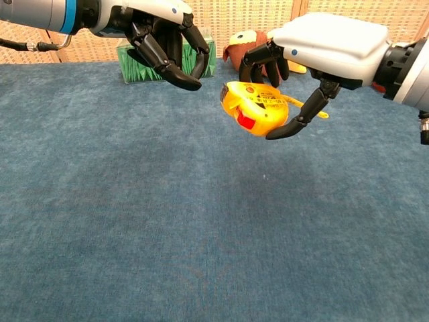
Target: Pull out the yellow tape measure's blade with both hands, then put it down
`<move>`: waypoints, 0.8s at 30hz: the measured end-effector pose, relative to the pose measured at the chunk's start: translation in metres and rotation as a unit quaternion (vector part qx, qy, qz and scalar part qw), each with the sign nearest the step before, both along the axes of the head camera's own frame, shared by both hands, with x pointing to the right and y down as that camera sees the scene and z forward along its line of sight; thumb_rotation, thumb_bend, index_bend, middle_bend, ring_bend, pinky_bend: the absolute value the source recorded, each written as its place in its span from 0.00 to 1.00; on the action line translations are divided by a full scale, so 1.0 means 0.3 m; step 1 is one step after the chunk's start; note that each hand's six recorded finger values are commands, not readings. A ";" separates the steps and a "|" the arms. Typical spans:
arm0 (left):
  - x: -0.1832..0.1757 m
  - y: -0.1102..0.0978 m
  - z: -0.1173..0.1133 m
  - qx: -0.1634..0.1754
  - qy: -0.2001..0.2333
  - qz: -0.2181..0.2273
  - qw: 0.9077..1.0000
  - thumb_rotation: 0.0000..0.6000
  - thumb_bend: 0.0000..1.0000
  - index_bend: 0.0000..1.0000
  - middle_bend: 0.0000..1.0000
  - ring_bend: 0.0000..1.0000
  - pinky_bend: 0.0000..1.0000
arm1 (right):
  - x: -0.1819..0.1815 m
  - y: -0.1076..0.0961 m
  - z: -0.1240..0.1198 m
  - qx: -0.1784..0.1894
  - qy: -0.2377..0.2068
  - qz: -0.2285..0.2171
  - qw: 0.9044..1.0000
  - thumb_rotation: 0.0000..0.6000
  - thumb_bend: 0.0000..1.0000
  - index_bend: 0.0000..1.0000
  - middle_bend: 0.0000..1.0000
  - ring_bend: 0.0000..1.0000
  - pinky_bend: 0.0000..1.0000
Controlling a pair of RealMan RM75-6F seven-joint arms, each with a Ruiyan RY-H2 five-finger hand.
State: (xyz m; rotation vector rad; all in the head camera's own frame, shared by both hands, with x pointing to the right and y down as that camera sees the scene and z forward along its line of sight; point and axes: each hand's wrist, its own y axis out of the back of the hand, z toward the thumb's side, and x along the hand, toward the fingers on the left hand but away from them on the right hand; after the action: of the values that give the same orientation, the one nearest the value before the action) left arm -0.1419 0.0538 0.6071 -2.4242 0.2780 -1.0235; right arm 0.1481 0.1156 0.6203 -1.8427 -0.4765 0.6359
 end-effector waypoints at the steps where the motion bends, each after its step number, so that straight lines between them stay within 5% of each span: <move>1: 0.002 0.000 0.001 0.000 0.001 0.000 1.000 0.77 0.27 0.54 1.00 0.95 0.93 | -0.001 0.000 0.000 0.000 0.000 0.000 1.000 0.71 0.21 0.49 0.54 0.50 0.46; 24: 0.032 -0.003 0.014 -0.005 0.015 -0.004 1.000 0.76 0.27 0.54 1.00 0.95 0.93 | -0.040 0.008 -0.011 -0.002 -0.015 -0.006 1.000 0.71 0.21 0.49 0.54 0.50 0.46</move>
State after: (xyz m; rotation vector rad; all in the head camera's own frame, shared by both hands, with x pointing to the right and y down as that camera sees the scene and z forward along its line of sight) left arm -0.1323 0.0530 0.6115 -2.4514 0.2935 -0.9955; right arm 0.1361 0.1180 0.6168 -1.8596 -0.4830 0.6026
